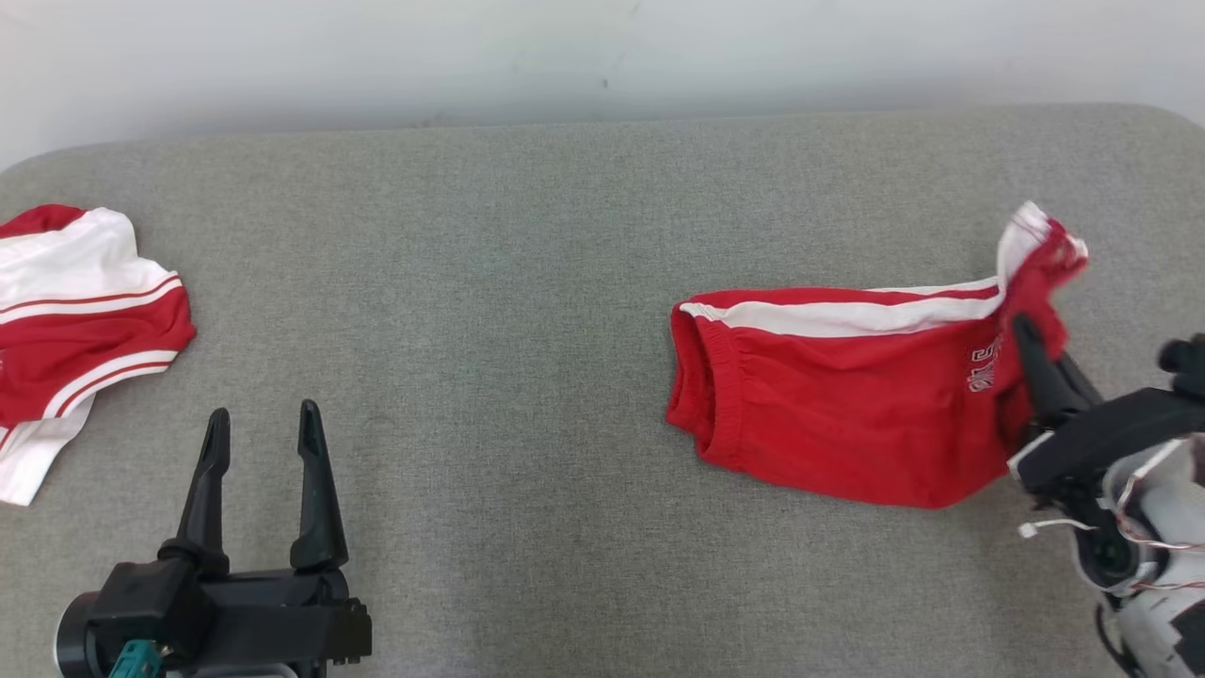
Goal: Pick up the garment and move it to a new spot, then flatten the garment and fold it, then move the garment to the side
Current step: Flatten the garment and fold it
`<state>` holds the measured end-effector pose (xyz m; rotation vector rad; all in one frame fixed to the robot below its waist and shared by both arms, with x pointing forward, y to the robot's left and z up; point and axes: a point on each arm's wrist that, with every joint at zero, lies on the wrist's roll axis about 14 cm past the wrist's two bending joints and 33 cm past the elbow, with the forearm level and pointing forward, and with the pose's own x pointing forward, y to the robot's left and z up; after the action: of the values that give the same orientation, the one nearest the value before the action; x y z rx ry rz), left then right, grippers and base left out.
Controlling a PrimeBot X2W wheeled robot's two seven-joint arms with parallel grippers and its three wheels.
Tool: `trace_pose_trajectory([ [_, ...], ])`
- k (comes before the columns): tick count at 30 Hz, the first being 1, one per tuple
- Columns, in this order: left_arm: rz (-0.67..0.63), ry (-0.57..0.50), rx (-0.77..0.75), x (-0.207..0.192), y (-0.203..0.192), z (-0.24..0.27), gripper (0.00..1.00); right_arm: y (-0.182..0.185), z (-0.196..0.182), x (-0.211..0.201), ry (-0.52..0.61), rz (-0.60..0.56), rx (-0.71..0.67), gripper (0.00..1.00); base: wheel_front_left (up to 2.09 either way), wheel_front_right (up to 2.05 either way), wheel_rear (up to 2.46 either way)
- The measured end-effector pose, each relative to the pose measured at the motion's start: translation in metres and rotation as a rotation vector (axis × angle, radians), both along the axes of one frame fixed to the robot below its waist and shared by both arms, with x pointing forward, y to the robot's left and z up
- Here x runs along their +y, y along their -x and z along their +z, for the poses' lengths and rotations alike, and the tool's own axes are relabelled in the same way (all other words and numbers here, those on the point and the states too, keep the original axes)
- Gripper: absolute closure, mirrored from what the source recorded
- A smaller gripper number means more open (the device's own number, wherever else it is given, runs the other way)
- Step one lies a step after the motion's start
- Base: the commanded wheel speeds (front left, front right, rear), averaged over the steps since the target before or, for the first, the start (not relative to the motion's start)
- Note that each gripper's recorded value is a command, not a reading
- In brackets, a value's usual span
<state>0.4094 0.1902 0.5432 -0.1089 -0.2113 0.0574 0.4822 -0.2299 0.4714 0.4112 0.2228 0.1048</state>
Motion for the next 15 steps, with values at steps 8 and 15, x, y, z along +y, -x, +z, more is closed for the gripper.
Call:
trace_pose_trajectory([
  [8, 0.017, 0.0, 0.004, 0.005, 0.004, -0.001, 0.0, 0.004, 0.019, 0.085, -0.026, 0.229, -0.087, 1.0, 0.0, 0.0, 0.0],
  [15, 0.047, 0.006, 0.008, 0.014, 0.012, -0.001, 0.0, 0.021, 0.019, 0.15, -0.056, 0.39, -0.101, 1.0, 0.0, 0.0, 0.0],
])
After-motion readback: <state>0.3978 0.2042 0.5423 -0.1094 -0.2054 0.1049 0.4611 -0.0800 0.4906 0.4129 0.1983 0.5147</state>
